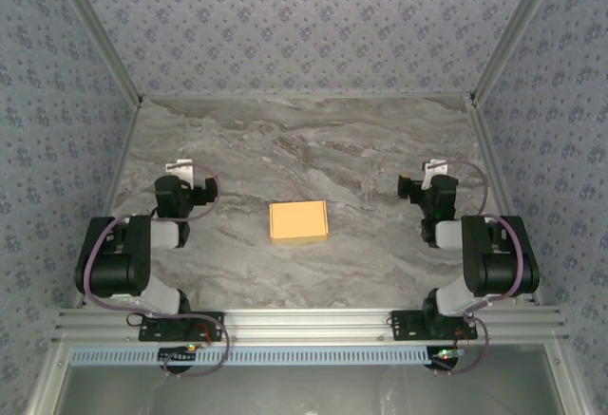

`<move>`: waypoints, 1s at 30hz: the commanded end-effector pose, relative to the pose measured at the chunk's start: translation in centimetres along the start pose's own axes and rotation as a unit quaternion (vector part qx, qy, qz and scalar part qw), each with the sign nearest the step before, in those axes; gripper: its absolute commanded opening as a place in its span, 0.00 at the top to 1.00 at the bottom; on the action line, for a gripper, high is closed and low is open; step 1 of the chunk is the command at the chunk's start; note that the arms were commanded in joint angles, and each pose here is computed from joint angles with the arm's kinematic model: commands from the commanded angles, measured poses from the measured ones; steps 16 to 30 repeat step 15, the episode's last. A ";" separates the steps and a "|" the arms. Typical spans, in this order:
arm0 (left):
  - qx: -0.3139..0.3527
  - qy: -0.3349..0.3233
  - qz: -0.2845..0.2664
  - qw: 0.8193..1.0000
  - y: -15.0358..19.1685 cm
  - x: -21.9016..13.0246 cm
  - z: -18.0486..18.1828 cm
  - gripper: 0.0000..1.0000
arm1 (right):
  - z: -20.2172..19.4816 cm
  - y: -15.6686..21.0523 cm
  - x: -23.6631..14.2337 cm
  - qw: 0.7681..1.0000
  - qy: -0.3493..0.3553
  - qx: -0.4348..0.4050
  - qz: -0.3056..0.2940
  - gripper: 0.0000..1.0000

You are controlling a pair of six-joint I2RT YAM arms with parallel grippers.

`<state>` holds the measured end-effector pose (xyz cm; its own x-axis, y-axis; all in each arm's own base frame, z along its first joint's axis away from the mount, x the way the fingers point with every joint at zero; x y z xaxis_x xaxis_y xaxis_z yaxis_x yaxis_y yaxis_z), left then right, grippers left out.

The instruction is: Fold the paper box

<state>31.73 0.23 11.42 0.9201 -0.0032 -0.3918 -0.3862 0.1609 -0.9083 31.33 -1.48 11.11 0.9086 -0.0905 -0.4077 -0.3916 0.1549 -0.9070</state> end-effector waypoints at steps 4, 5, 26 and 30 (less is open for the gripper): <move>-0.007 -0.006 -0.006 1.000 -0.7 0.3 0.4 0.01 | 0.3 -0.5 0.3 1.000 -0.022 -0.004 0.006 0.00; -0.008 -0.006 -0.006 1.000 -0.7 0.3 0.4 0.01 | 0.3 -0.5 0.4 1.000 -0.021 -0.004 0.007 0.00; -0.010 -0.011 -0.003 1.000 -0.6 0.4 0.4 0.01 | 0.3 -0.5 0.3 1.000 -0.020 -0.004 0.003 0.00; -0.010 -0.011 -0.003 1.000 -0.6 0.4 0.4 0.01 | 0.3 -0.5 0.3 1.000 -0.020 -0.004 0.003 0.00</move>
Point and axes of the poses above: each hand's point on the last joint's axis, 136 mm out from that joint toward the fingers, its own x axis out along the fingers, its own z axis along the line the jaws close on, y = z × x, the point moved 8 cm from there along -x, back along the fingers, and after that the axes turned 9 degrees about x, right-handed, at the moved point
